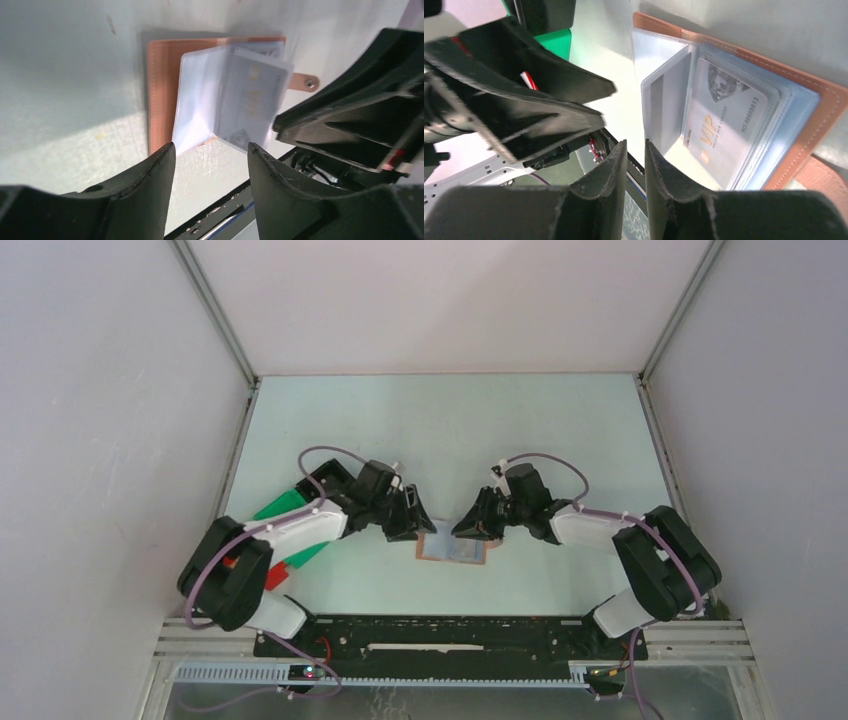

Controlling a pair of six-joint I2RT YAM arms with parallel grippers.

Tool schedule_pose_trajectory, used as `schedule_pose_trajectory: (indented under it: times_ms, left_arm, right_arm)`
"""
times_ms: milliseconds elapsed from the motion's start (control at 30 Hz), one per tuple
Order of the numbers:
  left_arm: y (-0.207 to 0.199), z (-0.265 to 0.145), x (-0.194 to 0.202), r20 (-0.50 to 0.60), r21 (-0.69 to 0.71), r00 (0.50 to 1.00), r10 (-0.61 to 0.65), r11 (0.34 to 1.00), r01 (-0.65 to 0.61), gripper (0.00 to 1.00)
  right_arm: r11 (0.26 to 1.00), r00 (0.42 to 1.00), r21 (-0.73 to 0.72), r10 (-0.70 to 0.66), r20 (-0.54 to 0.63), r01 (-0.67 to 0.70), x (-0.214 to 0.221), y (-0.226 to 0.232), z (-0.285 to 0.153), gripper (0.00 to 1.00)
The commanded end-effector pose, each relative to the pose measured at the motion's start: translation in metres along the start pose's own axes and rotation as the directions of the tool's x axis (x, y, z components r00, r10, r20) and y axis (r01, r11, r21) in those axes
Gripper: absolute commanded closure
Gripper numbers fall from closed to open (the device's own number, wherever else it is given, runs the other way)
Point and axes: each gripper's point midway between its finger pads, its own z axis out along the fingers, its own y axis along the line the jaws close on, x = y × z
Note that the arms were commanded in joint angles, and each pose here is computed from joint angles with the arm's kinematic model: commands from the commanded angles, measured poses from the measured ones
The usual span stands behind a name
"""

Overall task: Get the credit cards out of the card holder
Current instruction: Remove the credit card from the card holder.

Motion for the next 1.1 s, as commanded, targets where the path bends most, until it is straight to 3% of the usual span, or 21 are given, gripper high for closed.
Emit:
schedule_pose_trajectory:
  times_ms: [0,200,467,933,1067]
  left_arm:
    - [0.000,-0.035,-0.017,0.081,-0.005,0.997,-0.019,1.000,0.019,0.39]
    - [-0.018,-0.065,-0.032,0.152,0.014,0.988,0.021,1.000,-0.023,0.38]
    - [-0.023,-0.065,-0.029,0.139,0.043,0.989,0.041,0.998,-0.047,0.38]
    - [-0.050,-0.013,-0.018,0.019,0.168,1.000,0.024,0.985,-0.027,0.46]
    - [-0.041,0.000,-0.022,0.021,0.138,1.000,0.010,0.990,-0.013,0.46]
  right_arm:
    - [0.999,0.999,-0.026,-0.020,-0.028,0.019,0.000,0.015,0.010,0.72]
    - [0.999,0.998,-0.035,-0.044,-0.053,0.042,-0.001,0.029,0.029,0.72]
    - [0.999,0.998,-0.022,-0.045,-0.042,0.045,-0.008,0.032,0.039,0.71]
    - [0.992,0.998,0.110,0.050,0.037,-0.054,-0.016,-0.008,0.030,0.72]
    - [0.988,0.996,0.132,0.082,0.029,-0.085,-0.014,-0.016,0.035,0.72]
